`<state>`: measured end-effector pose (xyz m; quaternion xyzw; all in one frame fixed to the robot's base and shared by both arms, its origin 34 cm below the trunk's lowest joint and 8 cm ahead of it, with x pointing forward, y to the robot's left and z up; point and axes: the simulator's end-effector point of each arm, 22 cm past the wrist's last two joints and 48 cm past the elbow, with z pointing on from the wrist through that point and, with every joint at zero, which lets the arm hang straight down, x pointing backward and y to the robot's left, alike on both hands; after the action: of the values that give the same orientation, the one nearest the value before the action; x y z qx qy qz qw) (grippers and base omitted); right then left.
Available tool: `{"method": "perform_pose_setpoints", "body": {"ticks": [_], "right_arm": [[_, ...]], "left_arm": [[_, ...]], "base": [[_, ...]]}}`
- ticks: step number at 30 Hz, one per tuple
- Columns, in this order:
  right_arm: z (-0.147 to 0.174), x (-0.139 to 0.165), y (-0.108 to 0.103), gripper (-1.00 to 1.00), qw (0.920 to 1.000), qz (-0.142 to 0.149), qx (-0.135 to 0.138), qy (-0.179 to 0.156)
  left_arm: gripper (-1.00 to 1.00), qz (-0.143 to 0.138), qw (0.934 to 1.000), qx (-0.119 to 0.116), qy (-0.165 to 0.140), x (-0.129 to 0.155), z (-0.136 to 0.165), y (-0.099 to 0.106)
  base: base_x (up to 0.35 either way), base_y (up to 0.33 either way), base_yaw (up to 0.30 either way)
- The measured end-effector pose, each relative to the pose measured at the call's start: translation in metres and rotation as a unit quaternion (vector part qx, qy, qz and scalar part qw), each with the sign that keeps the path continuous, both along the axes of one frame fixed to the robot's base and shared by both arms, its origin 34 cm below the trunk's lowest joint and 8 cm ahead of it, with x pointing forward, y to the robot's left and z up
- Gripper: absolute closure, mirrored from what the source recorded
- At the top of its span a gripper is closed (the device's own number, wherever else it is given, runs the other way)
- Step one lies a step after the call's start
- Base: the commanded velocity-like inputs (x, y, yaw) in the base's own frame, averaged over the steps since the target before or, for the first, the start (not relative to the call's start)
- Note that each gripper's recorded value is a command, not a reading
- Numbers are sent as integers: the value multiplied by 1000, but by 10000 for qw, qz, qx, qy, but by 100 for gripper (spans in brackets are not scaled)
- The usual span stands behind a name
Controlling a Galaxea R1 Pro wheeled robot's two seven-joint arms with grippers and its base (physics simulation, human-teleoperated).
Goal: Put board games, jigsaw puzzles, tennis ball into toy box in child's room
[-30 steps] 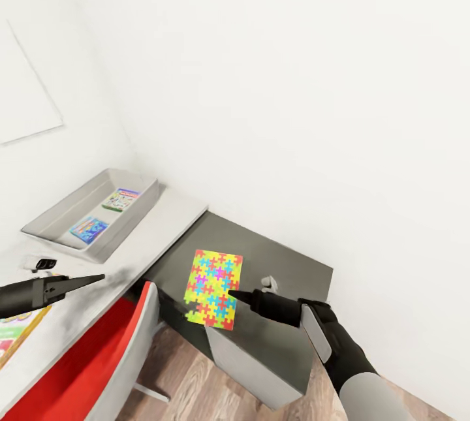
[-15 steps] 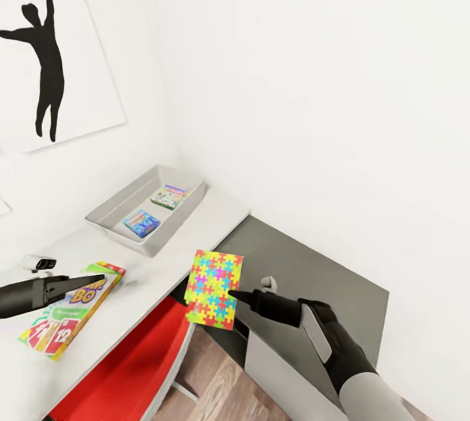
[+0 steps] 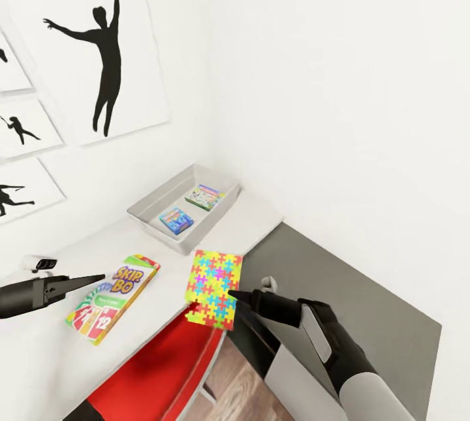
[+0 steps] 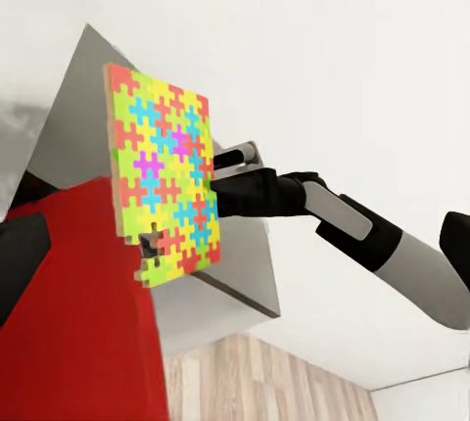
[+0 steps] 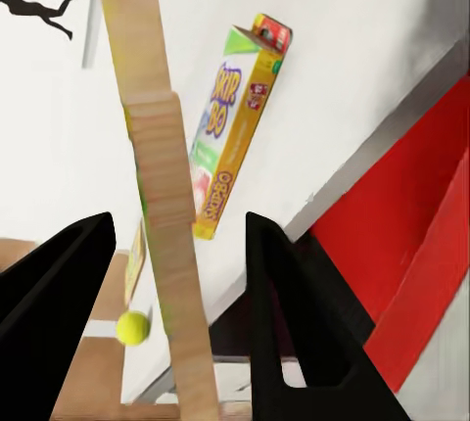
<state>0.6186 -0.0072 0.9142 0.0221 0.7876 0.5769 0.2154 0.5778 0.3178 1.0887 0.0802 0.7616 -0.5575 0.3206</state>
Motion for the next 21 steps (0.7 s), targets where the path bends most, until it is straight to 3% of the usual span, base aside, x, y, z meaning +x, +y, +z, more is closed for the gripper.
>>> {"method": "perform_pose_setpoints", "body": {"ticks": [15, 21], "right_arm": [[0, 0, -2, 100, 10000, -12, 19, 1], [1, 1, -3, 100, 10000, -26, 33, 4]], "left_arm": [[-100, 0, 10000, -9, 0, 0, 0, -1], [-100, -1, 10000, -12, 2, 0, 0, -1]], "base": [[51, 146, 283], [54, 27, 118]]}}
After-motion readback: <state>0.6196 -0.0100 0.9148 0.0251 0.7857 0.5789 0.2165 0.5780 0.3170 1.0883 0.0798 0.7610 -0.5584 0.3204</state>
